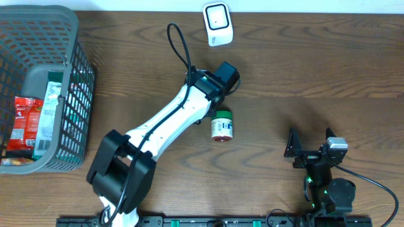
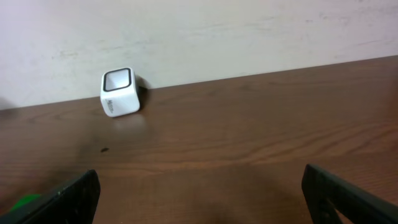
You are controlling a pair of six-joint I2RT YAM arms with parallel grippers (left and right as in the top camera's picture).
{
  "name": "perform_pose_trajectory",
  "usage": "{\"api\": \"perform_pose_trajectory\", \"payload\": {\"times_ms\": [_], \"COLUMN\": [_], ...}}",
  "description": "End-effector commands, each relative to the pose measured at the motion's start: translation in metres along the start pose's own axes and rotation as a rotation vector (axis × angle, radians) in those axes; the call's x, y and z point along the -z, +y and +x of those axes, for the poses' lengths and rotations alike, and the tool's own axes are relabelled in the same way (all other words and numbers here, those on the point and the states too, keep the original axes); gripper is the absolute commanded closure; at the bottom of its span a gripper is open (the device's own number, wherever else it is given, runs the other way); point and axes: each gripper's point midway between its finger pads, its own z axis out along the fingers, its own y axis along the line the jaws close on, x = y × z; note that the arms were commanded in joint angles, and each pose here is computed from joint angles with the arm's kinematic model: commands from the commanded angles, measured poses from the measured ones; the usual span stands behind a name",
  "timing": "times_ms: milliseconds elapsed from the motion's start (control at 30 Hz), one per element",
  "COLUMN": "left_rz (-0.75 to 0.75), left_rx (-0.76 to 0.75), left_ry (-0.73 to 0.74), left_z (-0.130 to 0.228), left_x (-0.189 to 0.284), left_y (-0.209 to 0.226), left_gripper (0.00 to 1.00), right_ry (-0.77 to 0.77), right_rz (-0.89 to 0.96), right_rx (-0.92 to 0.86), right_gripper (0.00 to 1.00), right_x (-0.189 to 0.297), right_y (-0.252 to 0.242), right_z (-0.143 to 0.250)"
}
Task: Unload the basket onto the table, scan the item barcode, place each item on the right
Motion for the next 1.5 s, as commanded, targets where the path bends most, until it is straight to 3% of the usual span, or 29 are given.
{"api": "perform_pose_trajectory", "payload": {"times_ms": [0,267,500,800,1000,1100,1467], "left_rz": [-0.007,0.020,0.079,0.504,0.955,1.112,1.226], "left_rx": [0.016,-0.018,0.083,0.190,0.107,0.054,-0.038], "left_ry": [-0.003,-0.043,-0.106,-0.074,-0.009,-0.024,-0.073], "left_z": [-0.004,-0.017,-0.041,-0.053,-0.054,-0.057,-0.059], "left_x": [-0.007,-0.002,0.030,0.095,0.139,0.160,0.183], "left_y": [-0.003,-0.002,0.029,0.050,0.039,0.033,0.010], "left_gripper": [0.93,0.93,0.93,0.94,0.93,0.93,0.93], "right_ry": [0.007,0.007,0.007,0.007,0.007,0.007,0.007], "right_rz": [-0.005,-0.005,-0.005,-0.005,-0.005,-0.005,-0.005], "right_rx": [-0.006,-0.006,-0.006,-0.006,-0.006,-0.006,-0.006], "right_gripper": [0.01,0.01,0.01,0.01,0.01,0.01,0.01], "right_x": [0.000,0.000,0.000,0.000,0.000,0.000,0.000], "right_y": [0.001,0.001,0.001,0.001,0.001,0.001,0.001], "right_z": [0.002,0.002,0.002,0.002,0.002,0.002,0.002]}}
